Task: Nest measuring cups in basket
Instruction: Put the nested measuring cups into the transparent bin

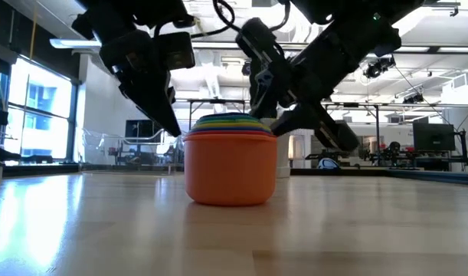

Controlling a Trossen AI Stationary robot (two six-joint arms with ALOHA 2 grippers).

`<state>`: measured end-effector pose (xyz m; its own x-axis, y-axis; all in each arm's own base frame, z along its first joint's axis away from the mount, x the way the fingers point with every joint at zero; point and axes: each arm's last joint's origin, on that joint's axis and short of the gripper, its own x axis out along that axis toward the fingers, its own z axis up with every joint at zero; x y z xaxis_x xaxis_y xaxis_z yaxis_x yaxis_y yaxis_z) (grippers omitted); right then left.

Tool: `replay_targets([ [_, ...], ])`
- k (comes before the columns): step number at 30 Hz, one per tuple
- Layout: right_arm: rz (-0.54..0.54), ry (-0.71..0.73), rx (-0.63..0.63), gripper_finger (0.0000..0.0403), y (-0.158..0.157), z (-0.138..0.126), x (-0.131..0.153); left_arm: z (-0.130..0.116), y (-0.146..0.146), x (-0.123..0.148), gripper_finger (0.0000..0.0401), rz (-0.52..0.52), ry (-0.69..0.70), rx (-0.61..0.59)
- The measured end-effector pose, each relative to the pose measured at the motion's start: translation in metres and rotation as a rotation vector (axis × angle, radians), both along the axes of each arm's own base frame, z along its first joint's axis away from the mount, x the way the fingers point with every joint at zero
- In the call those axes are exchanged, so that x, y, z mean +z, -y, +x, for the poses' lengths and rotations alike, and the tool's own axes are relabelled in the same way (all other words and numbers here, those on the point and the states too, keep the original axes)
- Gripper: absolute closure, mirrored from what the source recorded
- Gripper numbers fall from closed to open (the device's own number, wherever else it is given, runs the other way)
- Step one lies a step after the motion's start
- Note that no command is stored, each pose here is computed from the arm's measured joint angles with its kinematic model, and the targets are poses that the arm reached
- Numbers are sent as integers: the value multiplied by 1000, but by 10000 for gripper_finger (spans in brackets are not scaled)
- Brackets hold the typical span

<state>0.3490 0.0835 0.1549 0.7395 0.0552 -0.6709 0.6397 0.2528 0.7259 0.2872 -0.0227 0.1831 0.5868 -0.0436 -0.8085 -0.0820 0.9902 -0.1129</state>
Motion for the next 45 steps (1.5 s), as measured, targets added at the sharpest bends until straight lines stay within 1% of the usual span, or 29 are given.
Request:
replay_targets([
  [14,22,29,54,336,-11,0,2,1,-4,0,359,17,5,-7],
  [17,8,30,58,336,-10,0,2,1,-6,0,359,29,6,-15],
  [23,-43,56,-7,336,-7,1,4,3,-11,4,359,46,16,-22],
  [25,-59,62,1,336,-6,1,6,6,-12,9,359,53,34,-27],
  [28,-115,105,52,336,-5,-2,20,11,-13,17,359,63,61,-35],
  [30,-174,151,89,336,-4,-5,34,14,-15,22,359,71,76,-41],
  [33,-303,237,149,336,2,-12,62,16,-17,26,359,79,89,-43],
  [41,-762,446,274,336,26,-47,141,14,-27,25,359,78,65,-8],
  [43,-866,483,307,336,34,-58,156,14,-29,24,359,72,60,6],
  [45,-946,517,336,336,43,-71,165,14,-31,24,359,63,59,22],
])
